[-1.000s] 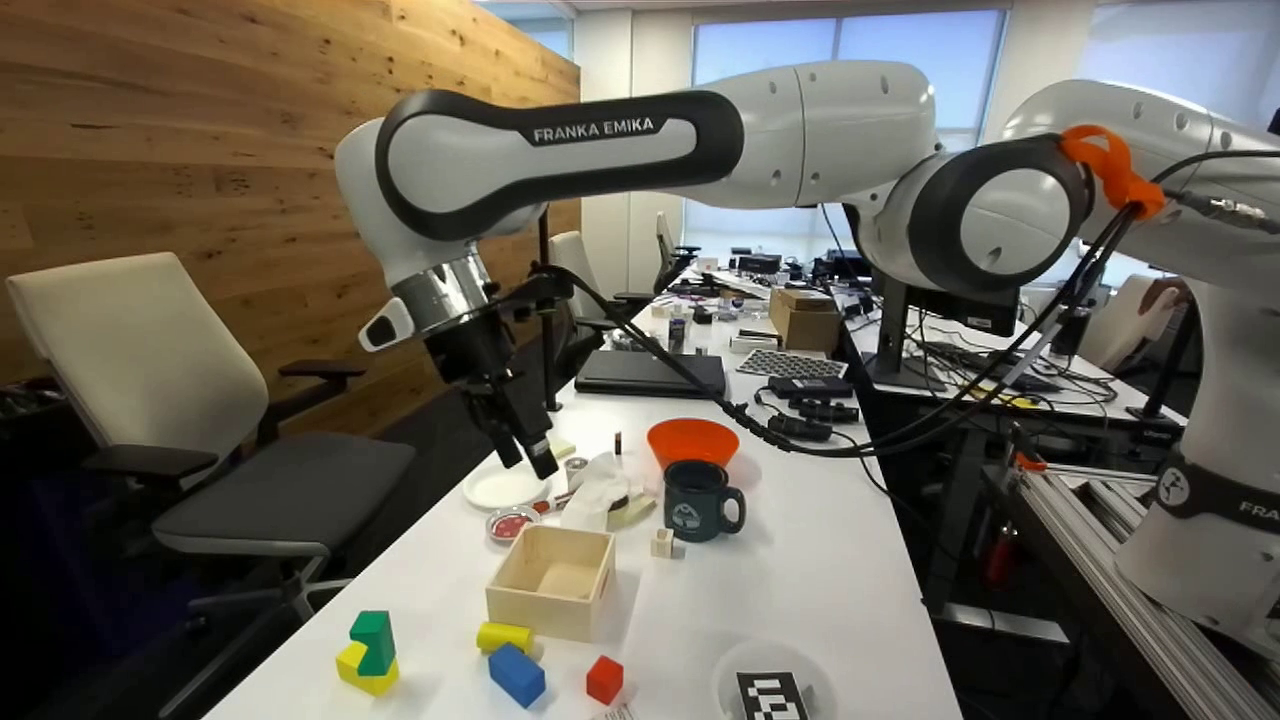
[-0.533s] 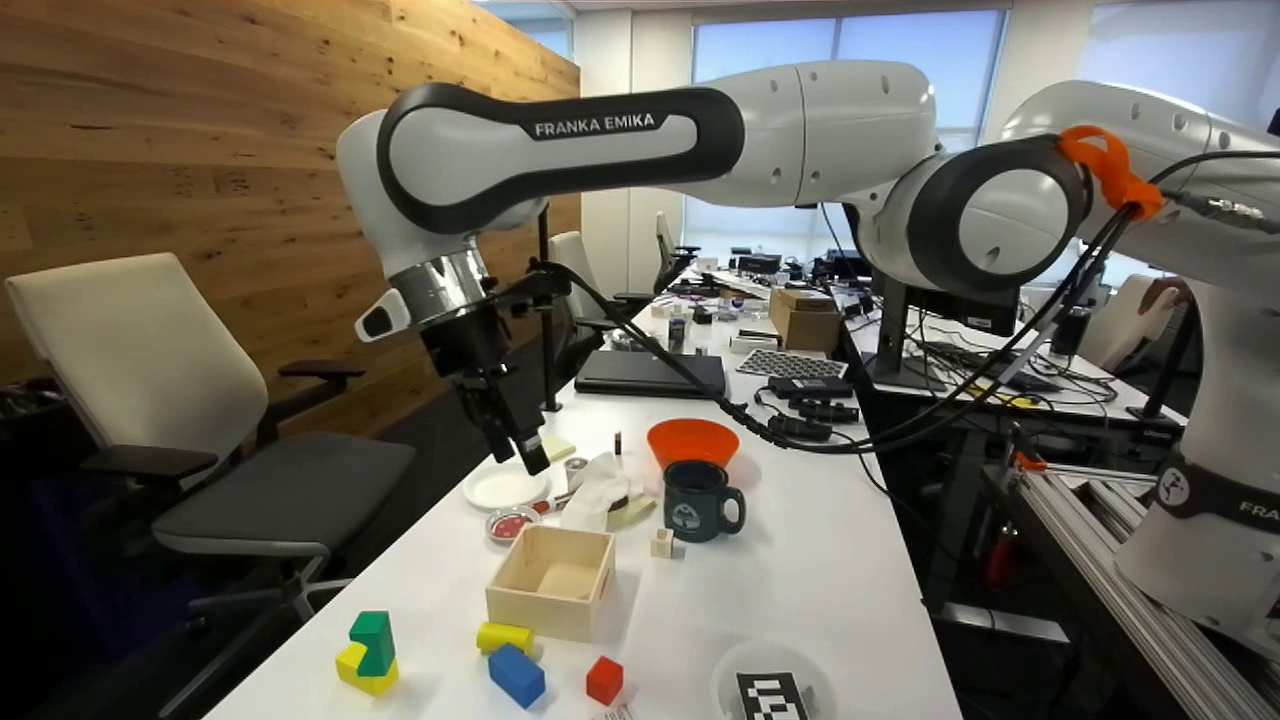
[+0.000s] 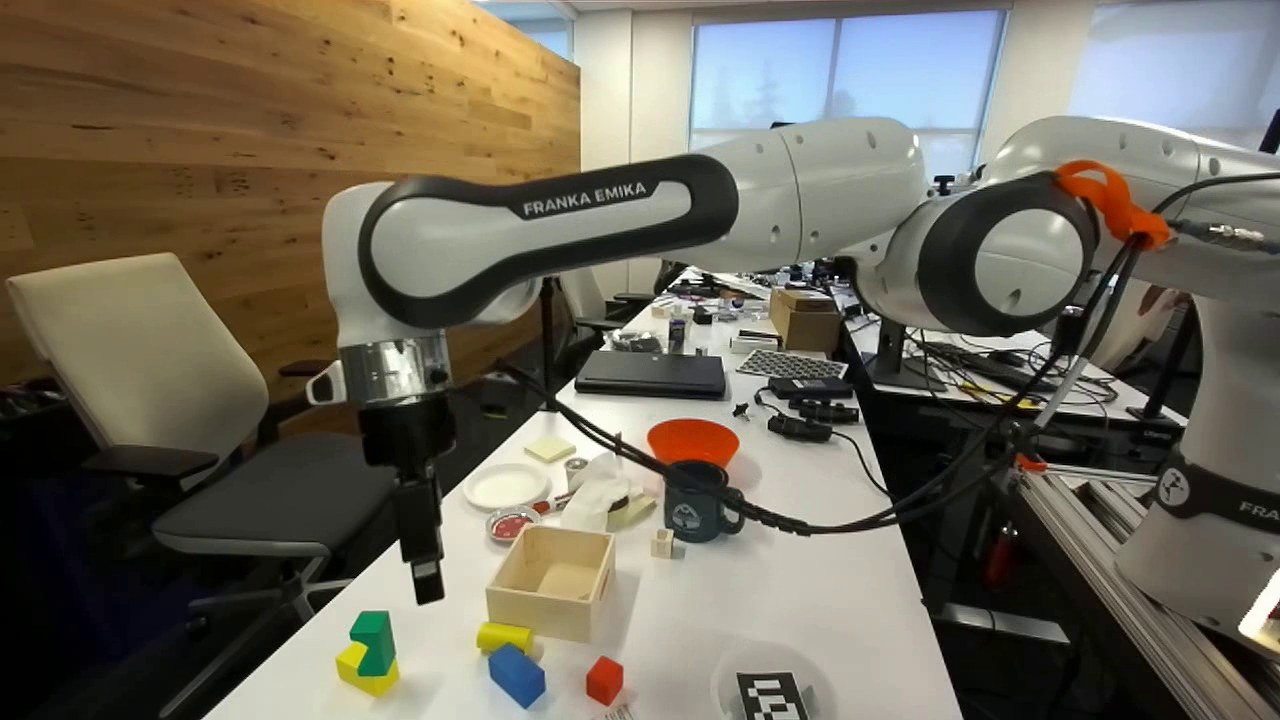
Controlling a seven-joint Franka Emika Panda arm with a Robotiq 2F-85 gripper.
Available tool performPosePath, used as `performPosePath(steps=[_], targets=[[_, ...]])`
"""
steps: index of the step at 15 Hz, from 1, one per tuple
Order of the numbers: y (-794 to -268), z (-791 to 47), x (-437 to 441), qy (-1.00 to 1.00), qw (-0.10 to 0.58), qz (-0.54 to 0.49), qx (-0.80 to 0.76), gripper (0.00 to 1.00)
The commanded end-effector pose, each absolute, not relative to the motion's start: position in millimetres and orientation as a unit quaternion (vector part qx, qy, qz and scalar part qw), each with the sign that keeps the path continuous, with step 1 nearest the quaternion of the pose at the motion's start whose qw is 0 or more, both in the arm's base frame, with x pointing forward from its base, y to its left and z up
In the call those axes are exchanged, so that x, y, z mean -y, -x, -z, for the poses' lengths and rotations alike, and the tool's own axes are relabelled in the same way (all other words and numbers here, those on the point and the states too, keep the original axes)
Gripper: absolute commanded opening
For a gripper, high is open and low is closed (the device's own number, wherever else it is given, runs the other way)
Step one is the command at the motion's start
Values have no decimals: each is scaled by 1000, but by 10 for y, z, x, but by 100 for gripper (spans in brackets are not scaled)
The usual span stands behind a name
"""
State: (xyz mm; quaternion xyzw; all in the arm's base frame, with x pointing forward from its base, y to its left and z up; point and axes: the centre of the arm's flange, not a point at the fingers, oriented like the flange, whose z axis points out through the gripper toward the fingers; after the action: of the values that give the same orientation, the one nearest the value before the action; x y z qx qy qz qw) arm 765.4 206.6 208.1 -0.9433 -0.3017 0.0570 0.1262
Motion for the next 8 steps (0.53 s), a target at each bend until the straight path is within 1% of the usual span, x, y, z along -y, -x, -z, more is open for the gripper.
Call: performPosePath(steps=[1,4,8], targets=[[-6908,-1849,-1969,950,117,-65,282,100],[-6882,-1752,-1866,952,113,-74,276,100],[-6847,-1581,-1854,944,125,-106,286,100]])
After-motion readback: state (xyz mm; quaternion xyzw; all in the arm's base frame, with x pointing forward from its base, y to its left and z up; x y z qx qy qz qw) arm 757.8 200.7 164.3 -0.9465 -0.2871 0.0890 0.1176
